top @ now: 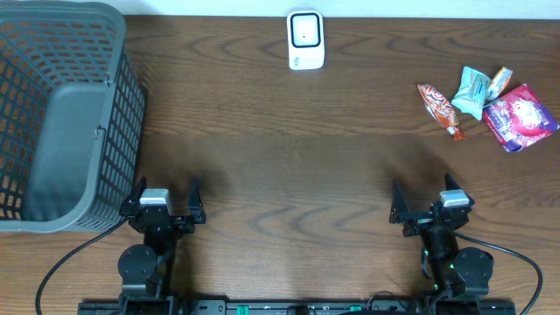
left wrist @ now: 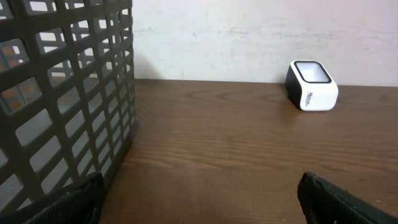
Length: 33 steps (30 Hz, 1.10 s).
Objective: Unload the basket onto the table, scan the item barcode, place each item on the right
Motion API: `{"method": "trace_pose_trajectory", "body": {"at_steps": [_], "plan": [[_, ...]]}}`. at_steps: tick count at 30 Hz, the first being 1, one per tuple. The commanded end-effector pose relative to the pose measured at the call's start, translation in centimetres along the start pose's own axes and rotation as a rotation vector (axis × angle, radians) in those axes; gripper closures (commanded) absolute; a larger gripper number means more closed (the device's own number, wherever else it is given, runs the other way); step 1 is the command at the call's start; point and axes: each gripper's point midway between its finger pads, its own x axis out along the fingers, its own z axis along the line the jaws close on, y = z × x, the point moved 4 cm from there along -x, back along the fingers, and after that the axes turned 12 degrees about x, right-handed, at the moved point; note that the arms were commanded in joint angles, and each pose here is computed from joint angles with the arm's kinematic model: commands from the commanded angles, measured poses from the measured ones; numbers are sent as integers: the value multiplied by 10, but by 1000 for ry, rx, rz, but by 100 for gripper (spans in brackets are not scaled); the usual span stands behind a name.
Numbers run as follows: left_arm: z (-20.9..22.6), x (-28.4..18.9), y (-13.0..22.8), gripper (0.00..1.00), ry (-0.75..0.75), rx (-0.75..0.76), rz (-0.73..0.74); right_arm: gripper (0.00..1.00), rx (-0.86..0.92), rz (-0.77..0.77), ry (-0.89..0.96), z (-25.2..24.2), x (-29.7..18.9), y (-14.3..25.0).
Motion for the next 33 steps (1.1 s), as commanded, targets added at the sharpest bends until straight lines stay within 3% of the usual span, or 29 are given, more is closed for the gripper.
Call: {"method": "trace_pose_trajectory", "body": {"at_steps": [1, 33], "plan": [[-5, 0, 11, 2, 31, 1, 44, 1, -35, -8, 64, -9, -1, 0], [-5, 0, 11, 2, 31, 1, 43, 1, -40, -9, 75, -11, -1, 0]]}}
